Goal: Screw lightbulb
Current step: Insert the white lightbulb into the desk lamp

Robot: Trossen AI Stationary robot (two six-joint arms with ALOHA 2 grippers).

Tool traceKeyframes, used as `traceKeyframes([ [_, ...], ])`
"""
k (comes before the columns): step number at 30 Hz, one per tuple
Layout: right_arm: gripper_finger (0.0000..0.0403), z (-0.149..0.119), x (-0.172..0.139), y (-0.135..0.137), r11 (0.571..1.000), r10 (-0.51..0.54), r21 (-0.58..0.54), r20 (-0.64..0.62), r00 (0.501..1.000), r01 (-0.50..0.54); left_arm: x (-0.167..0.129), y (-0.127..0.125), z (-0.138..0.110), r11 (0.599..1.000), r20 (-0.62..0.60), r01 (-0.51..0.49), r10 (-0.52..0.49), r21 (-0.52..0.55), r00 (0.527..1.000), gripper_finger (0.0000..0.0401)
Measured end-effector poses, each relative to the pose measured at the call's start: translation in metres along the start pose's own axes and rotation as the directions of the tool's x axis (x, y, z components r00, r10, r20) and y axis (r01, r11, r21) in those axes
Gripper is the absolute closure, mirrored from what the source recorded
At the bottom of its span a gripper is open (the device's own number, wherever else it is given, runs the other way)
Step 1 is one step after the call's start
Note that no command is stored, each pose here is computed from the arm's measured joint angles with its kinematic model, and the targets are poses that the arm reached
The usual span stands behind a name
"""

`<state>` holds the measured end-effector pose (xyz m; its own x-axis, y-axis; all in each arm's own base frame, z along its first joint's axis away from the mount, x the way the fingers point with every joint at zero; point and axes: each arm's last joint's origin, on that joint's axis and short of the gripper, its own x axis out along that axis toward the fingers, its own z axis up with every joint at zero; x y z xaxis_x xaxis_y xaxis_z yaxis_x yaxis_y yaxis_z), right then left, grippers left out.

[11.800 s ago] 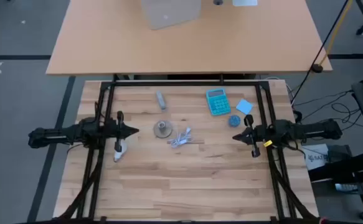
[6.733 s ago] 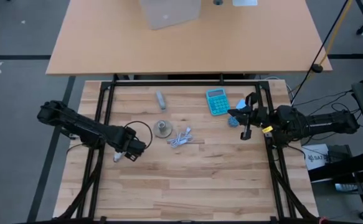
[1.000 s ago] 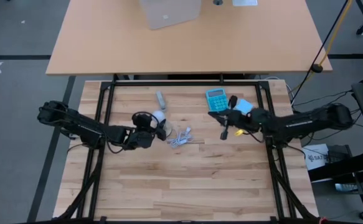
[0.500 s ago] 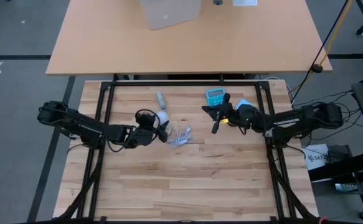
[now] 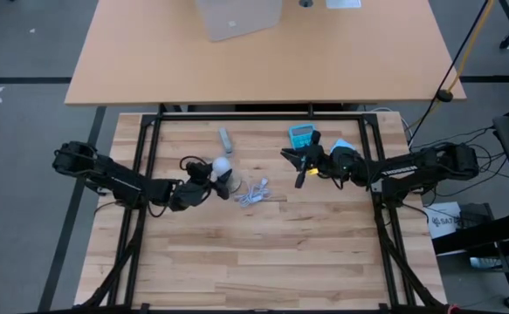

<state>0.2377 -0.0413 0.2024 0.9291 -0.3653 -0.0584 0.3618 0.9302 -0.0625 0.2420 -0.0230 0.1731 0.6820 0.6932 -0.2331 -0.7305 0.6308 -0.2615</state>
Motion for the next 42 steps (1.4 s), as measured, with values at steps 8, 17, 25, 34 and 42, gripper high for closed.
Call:
traceKeyframes([
  [8,0.036,0.001,0.0,-0.002,1.0,-0.009,-0.015,0.012,1.0,0.009,0.001,0.0,-0.001,0.996,-0.036,0.049,-0.046,0.07,0.998,0.0128],
  [17,0.036,0.001,0.001,-0.003,0.997,0.073,0.031,0.015,0.997,-0.074,0.009,0.004,0.0,0.992,-0.063,0.058,-0.052,0.112,0.997,0.0128],
  [25,0.036,0.002,0.001,-0.003,0.996,0.075,0.042,0.021,0.997,-0.075,0.009,0.004,0.0,0.99,-0.076,0.079,-0.07,0.12,0.995,0.0128],
  [34,0.036,0.003,0.001,-0.003,0.996,0.074,0.043,0.031,0.997,-0.076,0.008,0.009,-0.007,0.988,-0.075,0.084,-0.074,0.132,0.994,0.0128],
  [42,0.036,0.003,0.001,-0.003,0.996,0.074,0.042,0.034,0.997,-0.075,0.007,0.017,-0.017,0.993,-0.025,0.085,-0.084,0.082,0.996,0.0128],
])
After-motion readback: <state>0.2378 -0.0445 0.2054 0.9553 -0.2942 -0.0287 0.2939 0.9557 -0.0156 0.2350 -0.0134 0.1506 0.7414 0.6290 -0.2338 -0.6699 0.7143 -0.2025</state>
